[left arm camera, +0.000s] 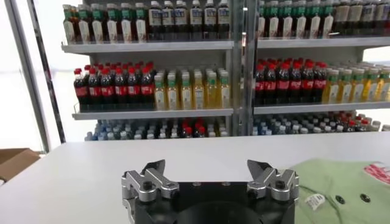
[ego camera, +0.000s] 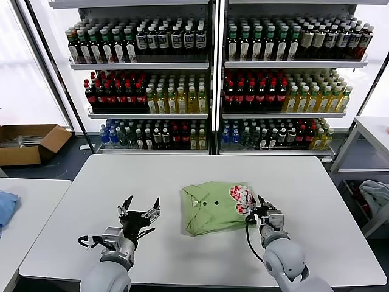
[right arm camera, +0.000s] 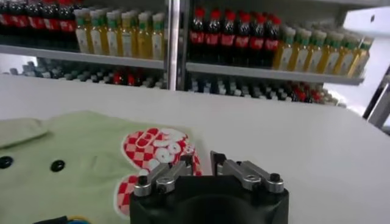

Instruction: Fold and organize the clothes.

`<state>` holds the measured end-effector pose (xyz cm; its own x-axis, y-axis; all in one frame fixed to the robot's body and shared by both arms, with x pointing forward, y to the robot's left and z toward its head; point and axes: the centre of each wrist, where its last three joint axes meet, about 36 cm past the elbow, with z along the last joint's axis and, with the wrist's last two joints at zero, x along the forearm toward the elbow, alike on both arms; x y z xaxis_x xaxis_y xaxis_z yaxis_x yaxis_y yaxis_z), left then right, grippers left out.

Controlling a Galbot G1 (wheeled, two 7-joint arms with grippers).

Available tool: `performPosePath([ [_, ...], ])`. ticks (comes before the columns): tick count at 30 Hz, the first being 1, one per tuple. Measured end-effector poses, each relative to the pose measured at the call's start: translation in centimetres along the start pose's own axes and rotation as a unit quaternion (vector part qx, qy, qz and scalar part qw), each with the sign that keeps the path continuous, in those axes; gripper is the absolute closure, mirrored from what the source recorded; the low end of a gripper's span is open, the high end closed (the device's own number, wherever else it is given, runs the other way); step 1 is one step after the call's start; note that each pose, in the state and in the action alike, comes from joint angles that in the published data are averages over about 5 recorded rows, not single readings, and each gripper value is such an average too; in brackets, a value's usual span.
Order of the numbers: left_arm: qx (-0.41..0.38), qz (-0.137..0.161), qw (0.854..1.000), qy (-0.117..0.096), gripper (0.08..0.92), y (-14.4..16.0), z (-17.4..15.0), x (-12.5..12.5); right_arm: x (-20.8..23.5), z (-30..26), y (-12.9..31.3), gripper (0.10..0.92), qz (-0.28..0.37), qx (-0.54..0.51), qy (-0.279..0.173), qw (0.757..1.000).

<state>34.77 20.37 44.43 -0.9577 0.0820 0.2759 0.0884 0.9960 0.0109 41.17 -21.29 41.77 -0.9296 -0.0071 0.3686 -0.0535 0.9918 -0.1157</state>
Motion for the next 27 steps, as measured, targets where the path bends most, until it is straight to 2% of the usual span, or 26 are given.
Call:
performPosePath([
  [6, 0.002, 0.006, 1.0, 0.001, 0.177, -0.7, 0.3, 0.3, 3.1, -0.2, 1.7, 0.513, -0.015, 0.001, -0.031, 0.999],
  [16, -0.002, 0.01, 1.0, 0.007, 0.177, -0.8, 1.0, 0.7, 4.5, 0.9, 4.2, 0.238, -0.015, -0.055, -0.018, 0.998],
  [19, -0.003, 0.01, 1.0, 0.008, 0.177, -0.8, 1.1, 0.7, 4.5, 1.4, 4.5, 0.205, -0.011, -0.072, -0.005, 0.997],
  [27, -0.005, 0.014, 1.0, 0.011, 0.177, -0.9, 1.3, 0.3, 4.3, 3.0, 5.2, 0.2, -0.01, -0.109, 0.028, 0.994],
])
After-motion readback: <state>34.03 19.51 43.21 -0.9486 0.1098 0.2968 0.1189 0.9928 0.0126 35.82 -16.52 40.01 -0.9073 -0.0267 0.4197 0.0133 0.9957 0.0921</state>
